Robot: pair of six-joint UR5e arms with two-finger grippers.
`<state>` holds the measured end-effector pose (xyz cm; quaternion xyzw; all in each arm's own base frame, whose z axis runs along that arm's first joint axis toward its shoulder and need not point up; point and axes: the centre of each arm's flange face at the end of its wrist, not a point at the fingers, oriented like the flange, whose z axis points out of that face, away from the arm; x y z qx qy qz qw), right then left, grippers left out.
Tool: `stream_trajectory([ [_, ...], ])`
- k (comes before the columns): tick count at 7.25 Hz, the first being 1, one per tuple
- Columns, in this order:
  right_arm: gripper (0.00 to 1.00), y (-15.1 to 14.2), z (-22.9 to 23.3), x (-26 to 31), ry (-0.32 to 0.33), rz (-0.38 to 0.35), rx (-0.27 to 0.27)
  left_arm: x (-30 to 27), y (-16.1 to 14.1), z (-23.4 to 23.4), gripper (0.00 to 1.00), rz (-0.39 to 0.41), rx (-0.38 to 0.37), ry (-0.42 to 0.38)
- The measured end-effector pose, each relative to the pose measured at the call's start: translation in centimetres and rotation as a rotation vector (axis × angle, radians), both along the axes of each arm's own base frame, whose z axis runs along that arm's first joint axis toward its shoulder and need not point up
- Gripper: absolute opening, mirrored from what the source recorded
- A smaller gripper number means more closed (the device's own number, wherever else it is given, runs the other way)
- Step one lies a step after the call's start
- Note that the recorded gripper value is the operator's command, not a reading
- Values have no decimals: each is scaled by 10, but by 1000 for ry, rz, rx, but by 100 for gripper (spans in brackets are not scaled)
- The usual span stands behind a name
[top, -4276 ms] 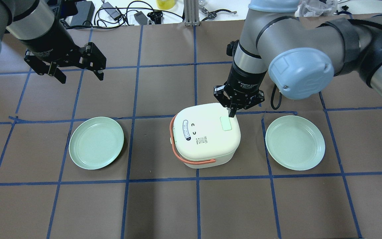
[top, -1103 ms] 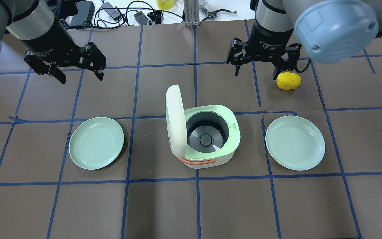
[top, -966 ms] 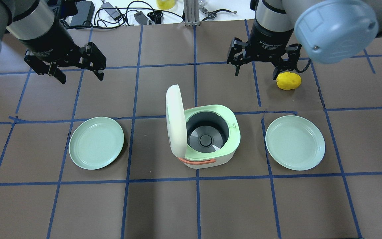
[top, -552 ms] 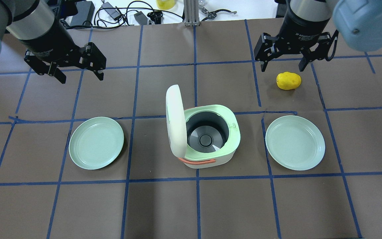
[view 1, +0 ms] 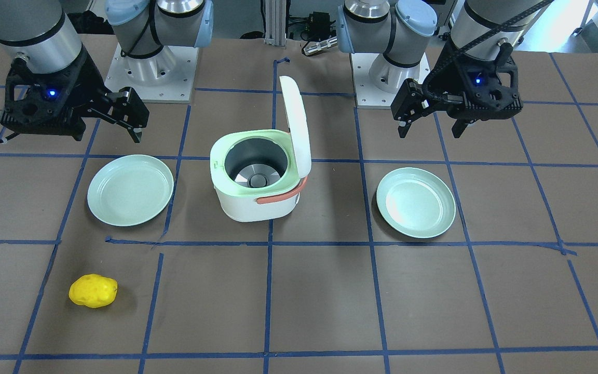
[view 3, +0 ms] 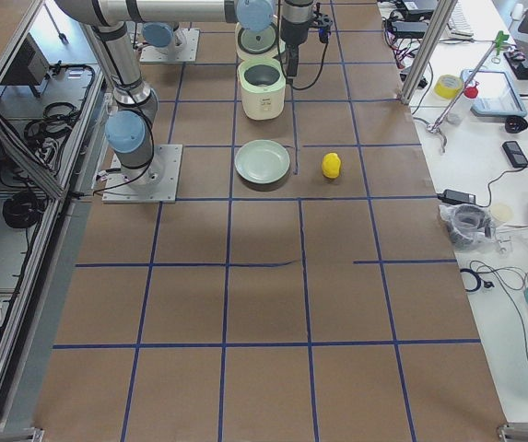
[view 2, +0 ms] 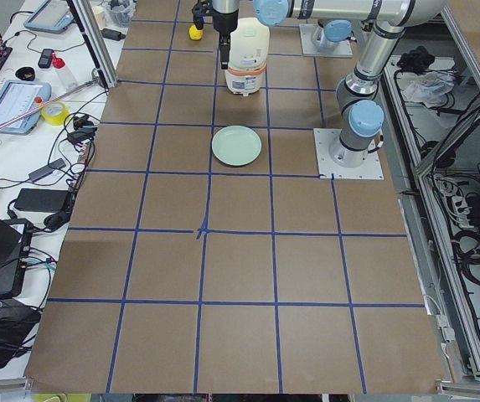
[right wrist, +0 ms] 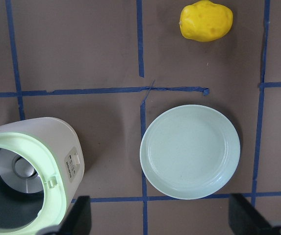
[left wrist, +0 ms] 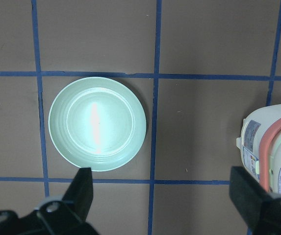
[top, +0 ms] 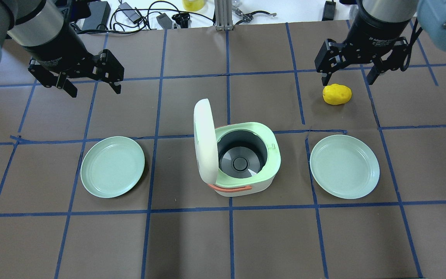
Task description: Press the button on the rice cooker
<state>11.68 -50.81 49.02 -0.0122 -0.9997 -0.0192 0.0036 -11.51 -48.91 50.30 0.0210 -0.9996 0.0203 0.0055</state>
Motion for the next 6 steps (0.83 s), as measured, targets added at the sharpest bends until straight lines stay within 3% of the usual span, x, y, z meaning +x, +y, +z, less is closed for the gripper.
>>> stream_trajectory([
  [6, 100, 4, 2, -2, 20, -2, 14, 0, 0, 0, 100, 0, 0, 0],
])
